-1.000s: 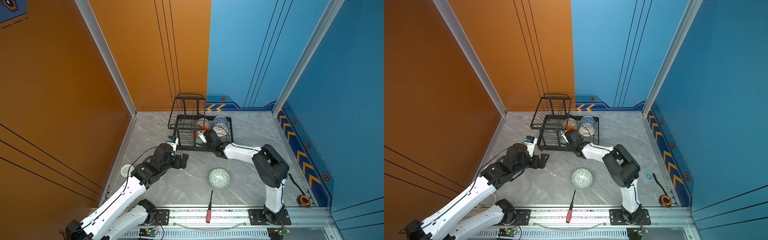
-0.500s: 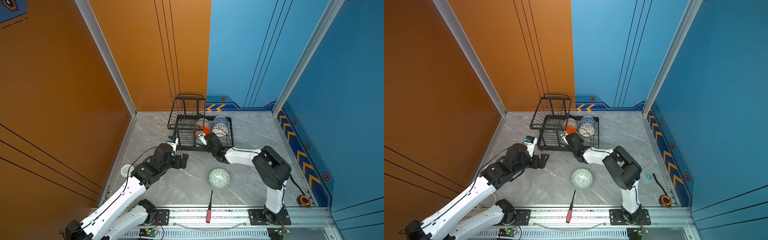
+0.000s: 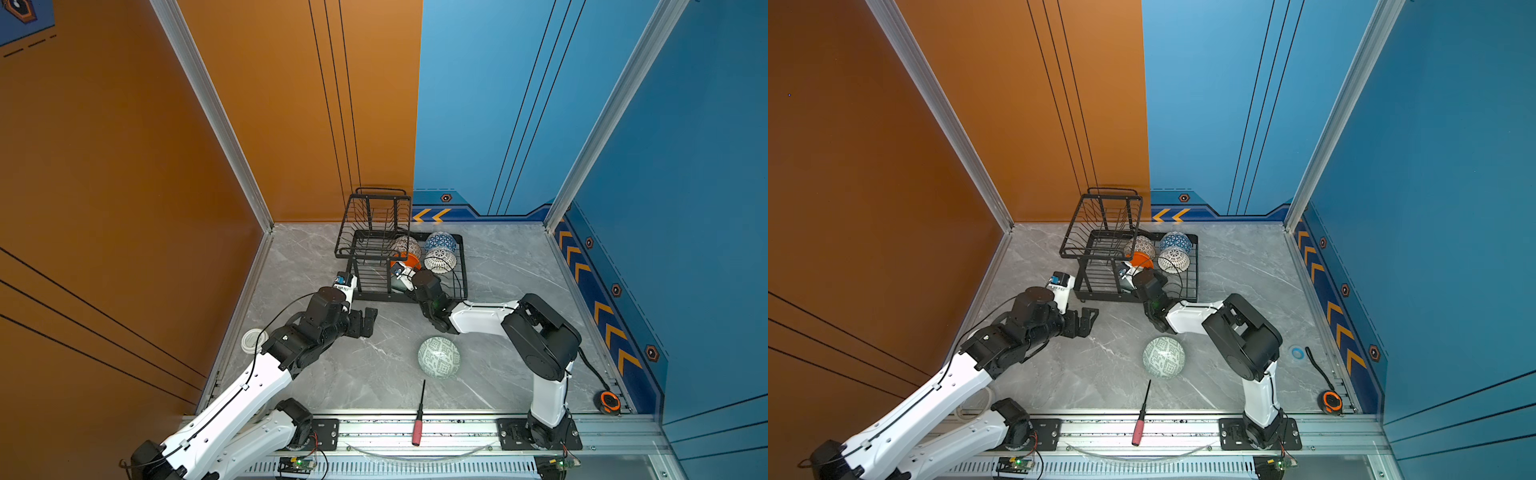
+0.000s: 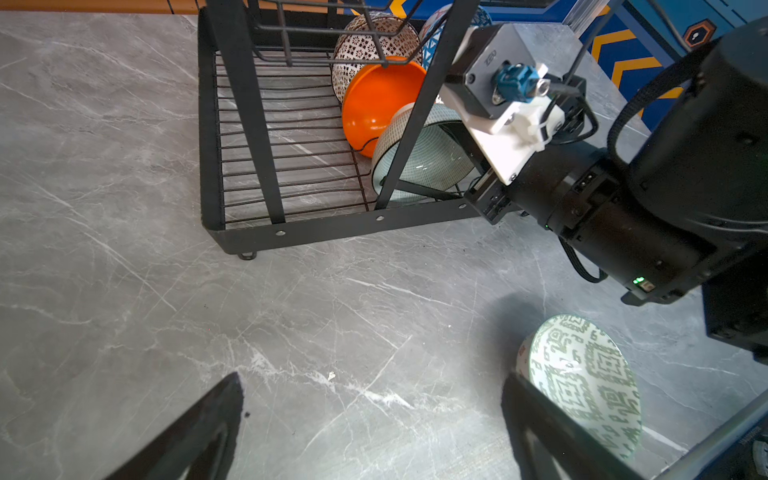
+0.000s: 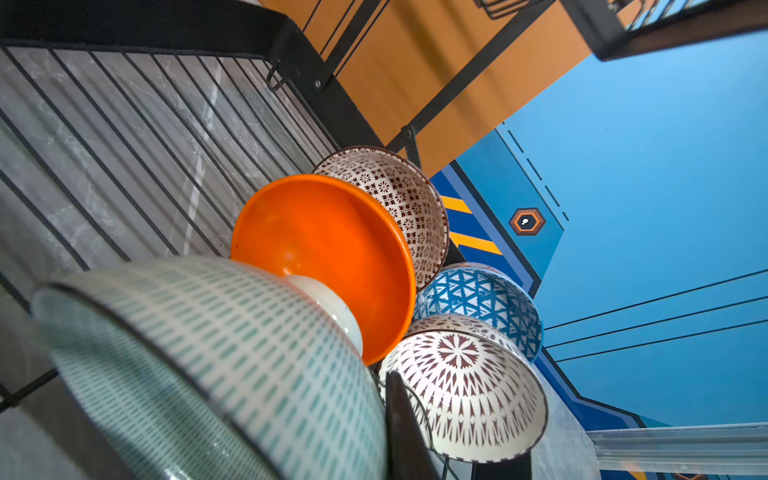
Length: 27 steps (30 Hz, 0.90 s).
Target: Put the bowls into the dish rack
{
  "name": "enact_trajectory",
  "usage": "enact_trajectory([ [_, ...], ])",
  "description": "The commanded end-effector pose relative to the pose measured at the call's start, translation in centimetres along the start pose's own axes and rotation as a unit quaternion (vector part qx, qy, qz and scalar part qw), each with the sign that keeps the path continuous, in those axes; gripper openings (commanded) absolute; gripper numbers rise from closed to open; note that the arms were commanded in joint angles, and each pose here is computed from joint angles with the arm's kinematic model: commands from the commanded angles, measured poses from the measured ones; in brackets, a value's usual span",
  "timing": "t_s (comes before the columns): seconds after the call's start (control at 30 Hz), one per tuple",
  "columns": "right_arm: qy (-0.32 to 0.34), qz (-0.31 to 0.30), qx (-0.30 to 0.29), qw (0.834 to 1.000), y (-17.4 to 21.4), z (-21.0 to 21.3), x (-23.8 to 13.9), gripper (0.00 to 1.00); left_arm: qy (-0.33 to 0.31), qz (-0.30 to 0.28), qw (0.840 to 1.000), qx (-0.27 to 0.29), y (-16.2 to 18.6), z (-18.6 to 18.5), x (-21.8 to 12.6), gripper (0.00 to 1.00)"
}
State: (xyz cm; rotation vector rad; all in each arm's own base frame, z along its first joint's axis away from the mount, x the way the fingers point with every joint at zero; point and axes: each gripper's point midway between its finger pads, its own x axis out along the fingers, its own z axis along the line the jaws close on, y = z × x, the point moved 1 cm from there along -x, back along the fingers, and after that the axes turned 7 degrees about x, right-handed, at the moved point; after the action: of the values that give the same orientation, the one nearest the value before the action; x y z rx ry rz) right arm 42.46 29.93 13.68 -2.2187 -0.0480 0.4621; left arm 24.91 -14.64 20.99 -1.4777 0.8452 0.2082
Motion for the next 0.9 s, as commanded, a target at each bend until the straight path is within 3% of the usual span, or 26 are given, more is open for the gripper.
enact_trajectory([
  [0.0, 0.042, -0.085, 0.026, 0.995, -5.3, -2.5, -1.8, 0.00, 0.005, 0.005, 1.000, -0.008, 0.3, 0.1, 0.2, 0.98],
  [0.87, 0.006, -0.068, -0.006, 0.998, -2.4, 0.7, 1.6, 0.00, 0.004, 0.007, 1.000, -0.009, 0.9, 0.2, 0.1, 0.98],
])
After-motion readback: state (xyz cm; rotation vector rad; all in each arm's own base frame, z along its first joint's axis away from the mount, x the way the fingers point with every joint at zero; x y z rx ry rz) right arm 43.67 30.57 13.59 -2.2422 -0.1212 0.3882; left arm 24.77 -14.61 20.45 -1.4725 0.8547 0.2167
